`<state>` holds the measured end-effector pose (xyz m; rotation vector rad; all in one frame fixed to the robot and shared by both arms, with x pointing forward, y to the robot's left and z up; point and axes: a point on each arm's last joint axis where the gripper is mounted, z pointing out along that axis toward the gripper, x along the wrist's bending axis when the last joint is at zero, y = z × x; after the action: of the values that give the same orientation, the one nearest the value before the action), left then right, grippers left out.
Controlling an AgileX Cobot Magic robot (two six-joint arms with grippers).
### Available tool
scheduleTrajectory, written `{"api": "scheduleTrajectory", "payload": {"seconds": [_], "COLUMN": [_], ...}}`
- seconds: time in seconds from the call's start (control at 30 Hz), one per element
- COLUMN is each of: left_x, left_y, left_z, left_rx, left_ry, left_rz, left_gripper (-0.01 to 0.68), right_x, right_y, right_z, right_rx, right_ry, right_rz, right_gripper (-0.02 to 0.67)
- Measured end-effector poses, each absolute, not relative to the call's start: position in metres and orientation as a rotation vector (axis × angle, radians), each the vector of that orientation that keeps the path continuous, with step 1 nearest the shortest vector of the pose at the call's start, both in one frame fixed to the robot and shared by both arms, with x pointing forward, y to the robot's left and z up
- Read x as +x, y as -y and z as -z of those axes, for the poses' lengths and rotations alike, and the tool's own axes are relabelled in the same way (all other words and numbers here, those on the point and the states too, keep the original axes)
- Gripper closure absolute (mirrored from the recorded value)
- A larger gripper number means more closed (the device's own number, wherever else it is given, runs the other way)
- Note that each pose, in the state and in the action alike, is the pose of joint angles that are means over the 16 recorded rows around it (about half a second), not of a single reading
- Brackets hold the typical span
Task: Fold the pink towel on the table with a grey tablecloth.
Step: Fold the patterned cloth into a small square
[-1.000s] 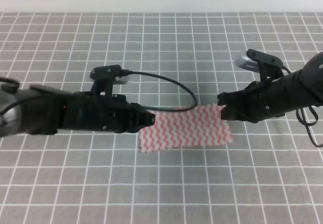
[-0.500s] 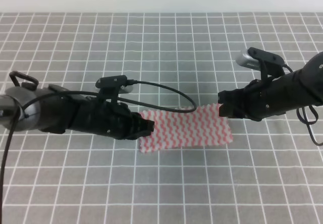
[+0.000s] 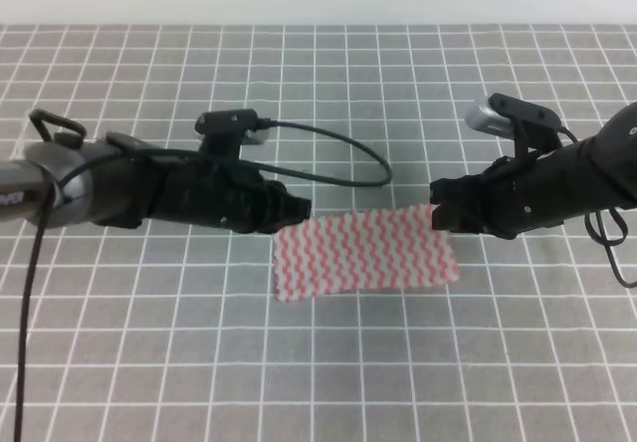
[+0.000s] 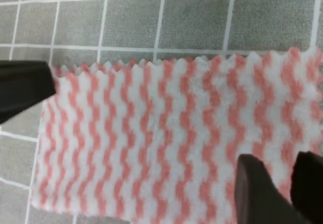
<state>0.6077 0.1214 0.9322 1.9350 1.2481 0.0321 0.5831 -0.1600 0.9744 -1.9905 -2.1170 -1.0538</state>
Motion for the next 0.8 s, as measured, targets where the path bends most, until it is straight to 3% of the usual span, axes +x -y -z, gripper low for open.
{"api": "scheduleTrajectory", "payload": {"seconds": [0.3,0.53,0.8], "left_x": [0.612,0.611,0.599], "left_y": [-0.122,-0.121,-0.118], "left_z": [-0.923,-0.94,-0.956], "left_rx": [1.957,1.939,1.967], "left_ry": [-1.256,-1.22,-1.18], "left_rz": [-0.042,-0.05,0.054], "left_gripper": [0.675,0.675,0.675], "right_x": [0.583,0.583,0.583], "right_y": [0.16,0.16,0.16], "right_z": [-0.974,-0.974,-0.974], "right_rx": [-1.99,-1.989,-1.989], "right_ry": [2.116,2.115,2.115], "right_rz": [1.052,1.051,1.05], "right_gripper": [0.493,0.493,0.493]}}
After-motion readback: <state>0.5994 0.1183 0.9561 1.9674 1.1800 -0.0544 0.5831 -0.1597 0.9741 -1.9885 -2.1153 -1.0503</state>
